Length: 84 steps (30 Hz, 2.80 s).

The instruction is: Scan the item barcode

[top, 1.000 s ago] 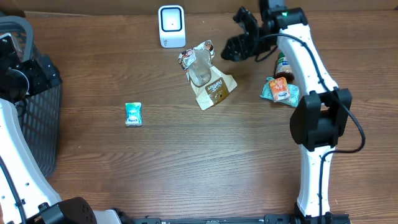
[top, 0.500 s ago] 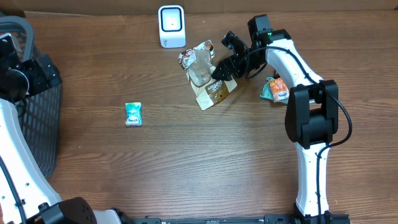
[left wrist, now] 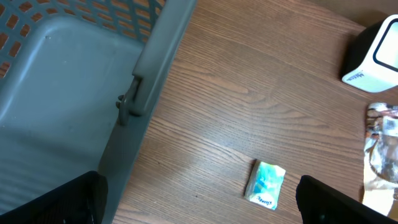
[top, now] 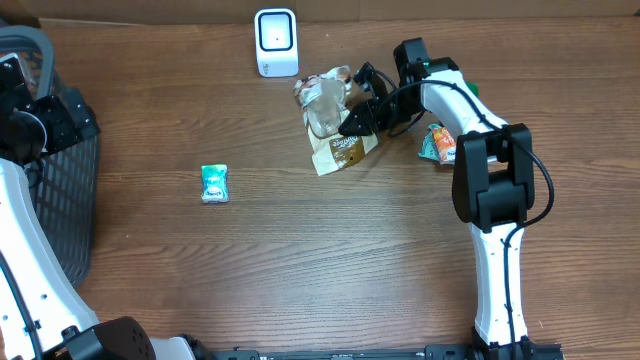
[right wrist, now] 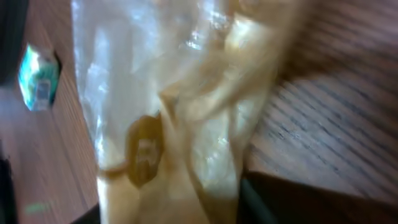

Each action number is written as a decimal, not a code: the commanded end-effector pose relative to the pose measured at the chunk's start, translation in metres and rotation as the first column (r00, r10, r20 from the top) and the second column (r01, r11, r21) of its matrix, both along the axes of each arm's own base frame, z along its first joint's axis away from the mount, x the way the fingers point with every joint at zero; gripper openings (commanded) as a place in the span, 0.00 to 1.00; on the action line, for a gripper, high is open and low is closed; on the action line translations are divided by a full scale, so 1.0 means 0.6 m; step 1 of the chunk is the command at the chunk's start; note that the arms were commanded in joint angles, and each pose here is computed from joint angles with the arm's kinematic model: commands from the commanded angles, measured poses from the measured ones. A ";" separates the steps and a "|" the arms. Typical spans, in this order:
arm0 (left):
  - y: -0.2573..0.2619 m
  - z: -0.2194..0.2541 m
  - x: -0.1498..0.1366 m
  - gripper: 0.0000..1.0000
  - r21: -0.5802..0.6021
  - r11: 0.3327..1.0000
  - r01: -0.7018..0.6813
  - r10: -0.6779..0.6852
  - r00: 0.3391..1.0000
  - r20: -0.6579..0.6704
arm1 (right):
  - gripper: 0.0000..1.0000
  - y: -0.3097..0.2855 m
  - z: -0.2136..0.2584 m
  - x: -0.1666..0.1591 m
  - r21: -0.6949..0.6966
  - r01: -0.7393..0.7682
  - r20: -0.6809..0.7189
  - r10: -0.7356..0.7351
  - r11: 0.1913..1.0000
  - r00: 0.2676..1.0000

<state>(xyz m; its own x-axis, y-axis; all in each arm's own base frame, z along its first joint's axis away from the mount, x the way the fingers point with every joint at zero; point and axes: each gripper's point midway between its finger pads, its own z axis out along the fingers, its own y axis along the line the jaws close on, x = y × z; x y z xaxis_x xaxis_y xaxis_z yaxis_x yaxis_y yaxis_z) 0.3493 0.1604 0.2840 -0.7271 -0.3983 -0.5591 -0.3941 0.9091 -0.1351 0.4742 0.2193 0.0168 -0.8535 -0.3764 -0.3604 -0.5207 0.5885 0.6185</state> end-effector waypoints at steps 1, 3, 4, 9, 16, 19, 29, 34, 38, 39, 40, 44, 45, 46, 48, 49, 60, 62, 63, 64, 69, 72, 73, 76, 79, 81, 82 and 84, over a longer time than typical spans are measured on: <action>-0.002 0.015 0.003 0.99 -0.001 1.000 -0.001 0.001 1.000 0.028 | 0.29 0.001 -0.020 -0.013 -0.008 0.041 -0.090 -0.042 0.999 0.995; -0.002 0.015 0.003 1.00 -0.001 1.000 -0.001 0.001 1.000 0.028 | 0.22 -0.001 -0.018 -0.017 -0.013 0.050 -0.113 -0.051 0.999 0.992; -0.002 0.015 0.003 1.00 -0.001 1.000 -0.001 0.001 1.000 0.028 | 0.19 -0.001 -0.017 -0.019 -0.015 0.050 -0.121 -0.052 0.999 0.991; -0.002 0.015 0.003 0.99 -0.001 1.000 -0.001 0.001 1.000 0.028 | 0.07 -0.003 0.002 -0.028 -0.023 0.049 -0.150 -0.052 0.998 0.987; -0.002 0.015 0.003 1.00 -0.001 1.000 -0.001 0.001 1.000 0.028 | 0.04 0.003 0.097 -0.031 -0.017 0.036 -0.095 -0.037 0.999 0.995; -0.002 0.015 0.003 0.99 -0.001 1.000 -0.001 0.001 1.000 0.028 | 0.04 0.018 0.155 -0.037 0.000 0.017 -0.029 -0.017 1.000 0.999; -0.002 0.015 0.003 1.00 -0.001 1.000 -0.001 0.001 1.000 0.028 | 0.04 0.081 0.302 -0.043 -0.213 0.019 0.385 0.066 0.977 0.921; -0.002 0.015 0.003 1.00 -0.001 1.000 -0.001 0.001 1.000 0.028 | 0.04 0.076 0.308 0.029 -0.451 0.292 0.640 0.077 0.844 0.765; -0.002 0.015 0.003 1.00 -0.001 1.000 -0.001 0.001 1.000 0.028 | 0.04 0.077 0.344 0.088 -0.499 0.473 0.798 0.173 0.726 0.577; -0.002 0.015 0.003 1.00 -0.001 1.000 -0.001 0.001 1.000 0.028 | 0.04 0.078 0.349 0.101 -0.505 0.498 0.817 0.204 0.705 0.540; -0.002 0.015 0.003 0.99 -0.001 1.000 -0.001 0.001 1.000 0.028 | 0.04 0.078 0.357 0.116 -0.509 0.526 0.835 0.242 0.681 0.494; -0.002 0.015 0.003 0.99 -0.001 1.000 -0.001 0.001 1.000 0.028 | 0.04 0.071 0.360 0.165 -0.512 0.601 0.858 0.334 0.614 0.390; -0.002 0.015 0.003 1.00 -0.001 1.000 -0.001 0.001 1.000 0.028 | 0.04 0.067 0.353 0.176 -0.523 0.609 0.852 0.360 0.596 0.379; -0.002 0.015 0.003 1.00 -0.001 1.000 -0.001 0.001 1.000 0.028 | 0.04 0.061 0.343 0.188 -0.544 0.614 0.839 0.398 0.572 0.372; -0.002 0.015 0.003 1.00 -0.001 1.000 -0.001 0.001 1.000 0.028 | 0.04 0.050 0.319 0.204 -0.601 0.612 0.792 0.485 0.514 0.370; -0.002 0.015 0.003 1.00 -0.001 1.000 -0.001 0.001 1.000 0.028 | 0.04 0.046 0.301 0.210 -0.644 0.598 0.751 0.544 0.478 0.375; -0.002 0.015 0.003 1.00 -0.001 1.000 -0.001 0.001 1.000 0.028 | 0.04 0.086 0.220 0.205 -0.837 0.490 0.439 0.834 0.245 0.333; -0.002 0.015 0.003 1.00 -0.001 1.000 -0.001 0.001 1.000 0.028 | 0.04 0.093 0.229 0.204 -0.835 0.502 0.420 0.851 0.226 0.315; -0.002 0.015 0.003 1.00 -0.001 1.000 -0.001 0.001 1.000 0.028 | 0.04 0.097 0.233 0.203 -0.838 0.503 0.402 0.863 0.212 0.306; -0.002 0.015 0.003 1.00 -0.001 1.000 -0.001 0.001 1.000 0.028 | 0.04 0.100 0.233 0.202 -0.843 0.499 0.387 0.872 0.203 0.299; -0.002 0.015 0.003 0.99 -0.001 1.000 -0.001 0.001 1.000 0.028 | 0.04 0.108 0.231 0.198 -0.849 0.491 0.370 0.883 0.196 0.287; -0.002 0.015 0.003 1.00 -0.001 1.000 -0.001 0.001 1.000 0.028 | 0.04 0.111 0.225 0.198 -0.851 0.486 0.367 0.885 0.197 0.285; -0.002 0.015 0.003 0.99 -0.001 1.000 -0.001 0.001 1.000 0.028 | 0.04 0.113 0.222 0.197 -0.853 0.484 0.365 0.886 0.196 0.285; -0.002 0.015 0.003 0.99 -0.001 1.000 -0.001 0.001 1.000 0.028 | 0.04 0.116 0.220 0.196 -0.854 0.480 0.366 0.888 0.201 0.279; -0.002 0.015 0.003 1.00 -0.001 1.000 -0.001 0.001 1.000 0.028 | 0.04 0.119 0.221 0.195 -0.854 0.479 0.367 0.888 0.204 0.277; -0.002 0.015 0.003 1.00 -0.001 1.000 -0.001 0.001 1.000 0.028 | 0.04 0.119 0.221 0.195 -0.852 0.480 0.371 0.886 0.207 0.278; -0.002 0.015 0.003 1.00 -0.001 1.000 -0.001 0.001 1.000 0.028 | 0.04 0.120 0.220 0.195 -0.848 0.481 0.388 0.879 0.222 0.278; -0.002 0.015 0.003 1.00 -0.001 1.000 -0.001 0.001 1.000 0.028 | 0.04 0.123 0.220 0.195 -0.840 0.484 0.413 0.867 0.244 0.280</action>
<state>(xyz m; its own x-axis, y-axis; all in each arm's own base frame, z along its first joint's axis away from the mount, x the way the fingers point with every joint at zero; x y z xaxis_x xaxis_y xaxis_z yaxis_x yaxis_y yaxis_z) 0.3493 0.1604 0.2842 -0.7270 -0.3982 -0.5594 -0.3941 0.9091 -0.1351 0.5911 0.2896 0.1439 -0.1098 -0.9837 0.1424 -0.3904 -0.0891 -0.9163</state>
